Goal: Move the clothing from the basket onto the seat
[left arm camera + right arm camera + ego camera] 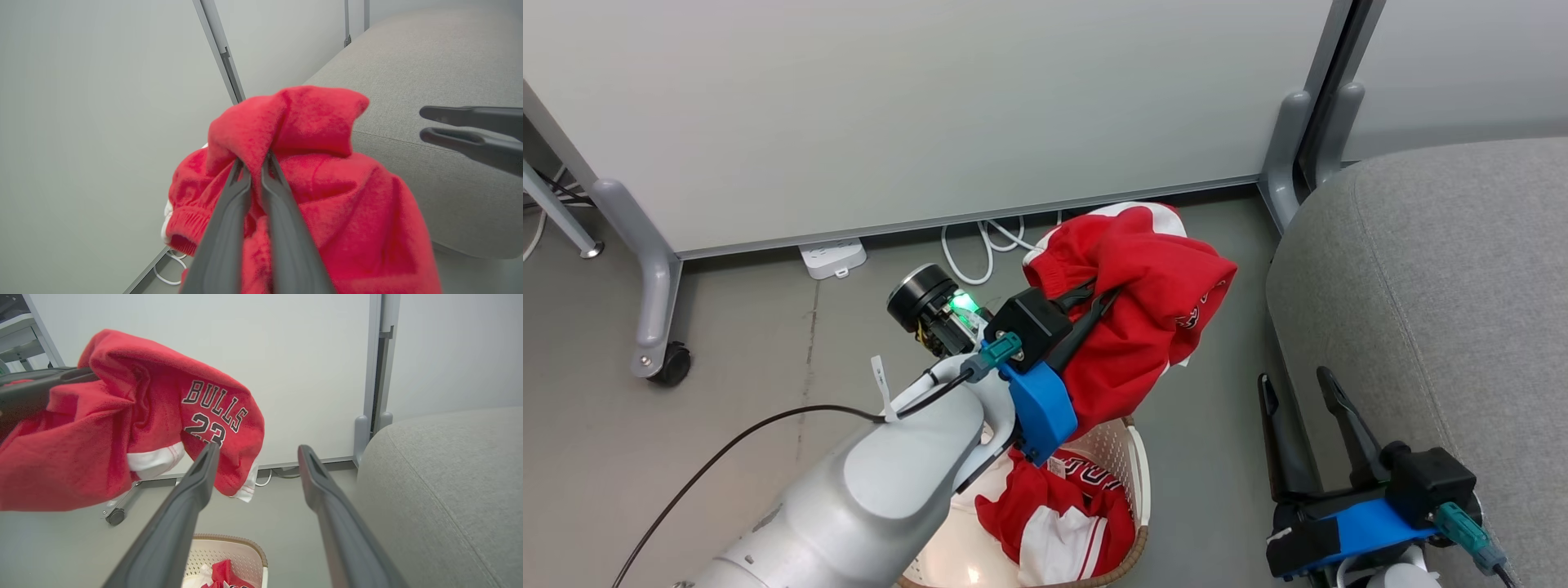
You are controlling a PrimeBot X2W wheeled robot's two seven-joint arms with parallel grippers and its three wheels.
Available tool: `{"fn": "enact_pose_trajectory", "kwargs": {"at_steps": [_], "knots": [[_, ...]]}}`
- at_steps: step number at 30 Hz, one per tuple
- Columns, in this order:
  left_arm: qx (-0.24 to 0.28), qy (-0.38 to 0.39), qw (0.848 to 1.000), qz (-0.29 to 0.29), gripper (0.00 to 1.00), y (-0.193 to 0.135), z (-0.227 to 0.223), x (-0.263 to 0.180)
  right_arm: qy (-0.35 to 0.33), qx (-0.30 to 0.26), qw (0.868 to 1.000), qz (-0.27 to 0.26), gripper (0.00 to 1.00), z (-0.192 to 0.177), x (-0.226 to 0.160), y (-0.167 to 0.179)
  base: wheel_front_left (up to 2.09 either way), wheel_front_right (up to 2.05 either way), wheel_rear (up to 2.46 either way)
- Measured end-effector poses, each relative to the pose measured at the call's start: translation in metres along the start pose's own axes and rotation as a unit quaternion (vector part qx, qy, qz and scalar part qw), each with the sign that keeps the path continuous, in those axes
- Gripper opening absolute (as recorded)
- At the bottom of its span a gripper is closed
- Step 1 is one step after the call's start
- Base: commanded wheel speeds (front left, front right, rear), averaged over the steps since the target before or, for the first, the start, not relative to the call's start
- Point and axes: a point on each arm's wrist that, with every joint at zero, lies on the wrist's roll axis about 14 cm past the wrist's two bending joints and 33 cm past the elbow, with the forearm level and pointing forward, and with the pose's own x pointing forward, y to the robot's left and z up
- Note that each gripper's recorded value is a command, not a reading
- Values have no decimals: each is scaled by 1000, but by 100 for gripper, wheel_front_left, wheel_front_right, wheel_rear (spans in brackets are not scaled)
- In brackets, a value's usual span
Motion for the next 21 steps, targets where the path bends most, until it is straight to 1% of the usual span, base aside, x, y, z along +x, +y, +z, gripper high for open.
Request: {"fn": "enact_pose_trajectory", "kwargs": {"at_steps": [10,18,21], "knots": [[-2,6,1000,5,0,4,-6,-2,-25,28,998,41,100,14,8,29,0,0,0],[-6,11,1000,7,0,6,-11,-2,-54,56,993,83,100,34,18,57,0,0,0],[-7,11,1000,7,0,6,-12,-2,-50,65,992,98,100,32,20,67,0,0,0]]}}
